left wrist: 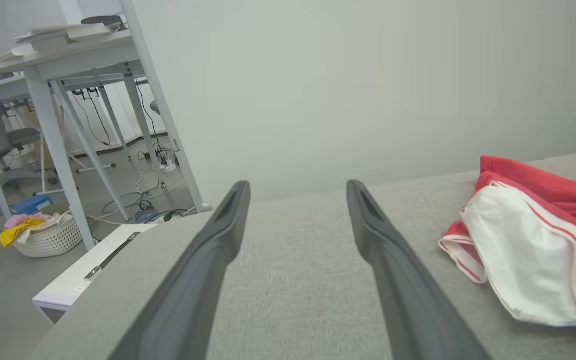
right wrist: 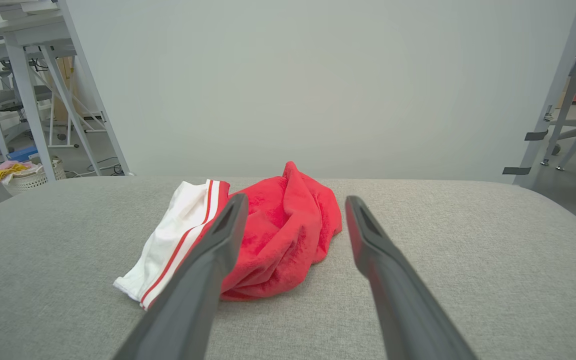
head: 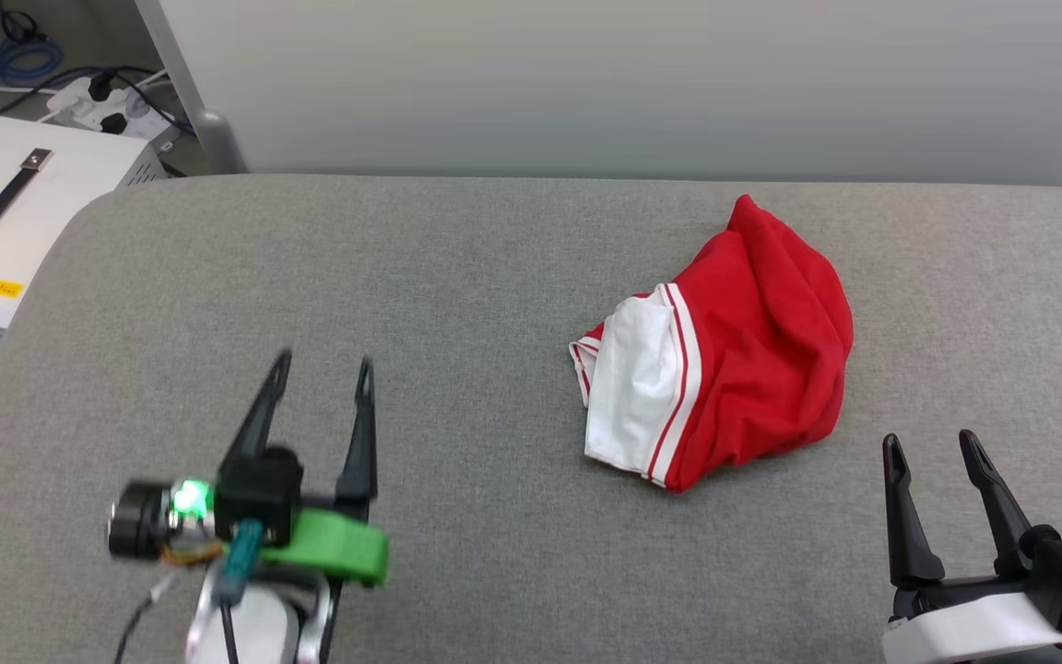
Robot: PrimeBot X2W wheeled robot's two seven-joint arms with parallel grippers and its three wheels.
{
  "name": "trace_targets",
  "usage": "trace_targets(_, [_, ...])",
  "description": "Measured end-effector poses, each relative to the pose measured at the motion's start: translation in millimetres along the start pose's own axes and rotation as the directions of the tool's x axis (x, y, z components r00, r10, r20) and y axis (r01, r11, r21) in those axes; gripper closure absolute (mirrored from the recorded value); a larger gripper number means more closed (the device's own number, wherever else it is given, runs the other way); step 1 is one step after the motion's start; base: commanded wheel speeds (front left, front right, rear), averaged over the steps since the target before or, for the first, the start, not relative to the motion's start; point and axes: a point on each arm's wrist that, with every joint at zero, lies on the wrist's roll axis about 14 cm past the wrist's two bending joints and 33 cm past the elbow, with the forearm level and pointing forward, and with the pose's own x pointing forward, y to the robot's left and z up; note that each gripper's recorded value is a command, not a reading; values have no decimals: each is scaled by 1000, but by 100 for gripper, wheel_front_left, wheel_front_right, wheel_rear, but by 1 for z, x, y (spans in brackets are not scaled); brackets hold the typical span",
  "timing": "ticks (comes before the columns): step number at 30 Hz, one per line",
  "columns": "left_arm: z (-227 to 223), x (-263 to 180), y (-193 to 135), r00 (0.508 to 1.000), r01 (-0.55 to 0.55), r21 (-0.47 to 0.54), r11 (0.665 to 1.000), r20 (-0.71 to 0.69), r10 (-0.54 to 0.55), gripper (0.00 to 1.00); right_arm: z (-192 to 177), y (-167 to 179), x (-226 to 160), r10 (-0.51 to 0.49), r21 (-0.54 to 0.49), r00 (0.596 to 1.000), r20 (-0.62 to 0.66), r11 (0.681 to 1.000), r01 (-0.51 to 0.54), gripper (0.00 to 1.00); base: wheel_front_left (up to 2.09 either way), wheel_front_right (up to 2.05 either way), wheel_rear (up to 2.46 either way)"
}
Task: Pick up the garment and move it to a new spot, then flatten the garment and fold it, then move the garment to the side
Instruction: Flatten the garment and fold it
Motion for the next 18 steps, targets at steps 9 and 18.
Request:
trace_targets(9, [80,72,-25,945,200,81,976,246,-214,0,-4,3,15,14,6,1000,-2,1000,-14,0,0,0,0])
trace_targets(18, [59,114,-97,854,495,120,861,115,-507,0,-9,-1,29,7,6,1000,-3,1000,-7,0,0,0,0])
